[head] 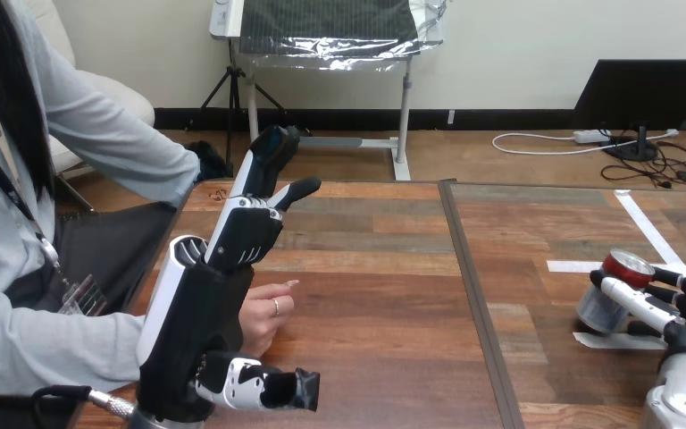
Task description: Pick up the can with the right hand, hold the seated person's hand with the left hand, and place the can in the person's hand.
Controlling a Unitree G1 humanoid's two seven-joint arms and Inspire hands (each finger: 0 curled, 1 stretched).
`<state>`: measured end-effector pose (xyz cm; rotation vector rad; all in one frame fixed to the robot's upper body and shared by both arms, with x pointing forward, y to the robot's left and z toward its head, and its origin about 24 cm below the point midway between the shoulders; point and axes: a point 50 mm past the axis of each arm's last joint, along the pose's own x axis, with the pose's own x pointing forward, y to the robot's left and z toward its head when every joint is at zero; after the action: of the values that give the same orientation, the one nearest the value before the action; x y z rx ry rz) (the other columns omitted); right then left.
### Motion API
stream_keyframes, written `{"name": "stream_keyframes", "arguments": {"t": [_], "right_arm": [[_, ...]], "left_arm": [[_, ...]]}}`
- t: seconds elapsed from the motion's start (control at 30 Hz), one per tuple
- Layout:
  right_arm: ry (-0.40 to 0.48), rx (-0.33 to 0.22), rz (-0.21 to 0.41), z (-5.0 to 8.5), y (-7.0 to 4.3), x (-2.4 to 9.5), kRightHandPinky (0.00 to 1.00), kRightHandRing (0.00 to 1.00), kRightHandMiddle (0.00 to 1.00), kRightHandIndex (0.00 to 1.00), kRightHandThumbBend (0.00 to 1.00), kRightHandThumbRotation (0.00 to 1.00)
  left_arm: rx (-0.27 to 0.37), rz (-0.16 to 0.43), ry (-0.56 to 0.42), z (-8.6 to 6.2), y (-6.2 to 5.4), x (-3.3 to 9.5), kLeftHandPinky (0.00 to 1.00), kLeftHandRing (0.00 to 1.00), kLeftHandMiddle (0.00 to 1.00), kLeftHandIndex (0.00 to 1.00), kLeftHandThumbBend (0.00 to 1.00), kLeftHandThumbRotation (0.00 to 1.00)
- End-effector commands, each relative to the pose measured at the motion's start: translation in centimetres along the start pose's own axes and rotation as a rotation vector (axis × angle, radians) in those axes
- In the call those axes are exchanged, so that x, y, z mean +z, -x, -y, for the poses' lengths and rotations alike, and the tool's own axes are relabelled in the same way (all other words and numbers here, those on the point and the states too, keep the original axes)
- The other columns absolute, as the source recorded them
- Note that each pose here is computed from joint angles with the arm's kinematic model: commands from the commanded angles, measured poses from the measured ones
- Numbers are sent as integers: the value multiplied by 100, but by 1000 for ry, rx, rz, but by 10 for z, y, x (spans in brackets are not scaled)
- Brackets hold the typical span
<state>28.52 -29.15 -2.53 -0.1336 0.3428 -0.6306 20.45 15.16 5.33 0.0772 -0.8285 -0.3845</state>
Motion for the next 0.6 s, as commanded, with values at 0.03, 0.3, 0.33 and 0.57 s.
{"name": "stream_keyframes", "arguments": {"t": [0.03, 0.3, 0.33, 0.57], "right_arm": [[-81, 36, 145, -19, -6, 40, 39, 46, 53, 54, 77, 0], [-80, 55, 189, -22, -5, 47, 39, 46, 53, 54, 78, 0], [-76, 59, 198, -23, -5, 48, 38, 46, 53, 54, 78, 0], [-69, 70, 224, -25, -5, 53, 37, 45, 53, 55, 79, 0]], "left_arm": [[-3, 36, -12, -4, -12, 1, 88, 100, 100, 99, 100, 68], [-18, 11, -3, -5, -12, 0, 88, 100, 100, 100, 100, 67], [-23, 9, -5, -5, -12, 0, 89, 100, 100, 100, 100, 67], [-39, -7, -28, -8, -13, 1, 95, 100, 100, 100, 100, 64]]}}
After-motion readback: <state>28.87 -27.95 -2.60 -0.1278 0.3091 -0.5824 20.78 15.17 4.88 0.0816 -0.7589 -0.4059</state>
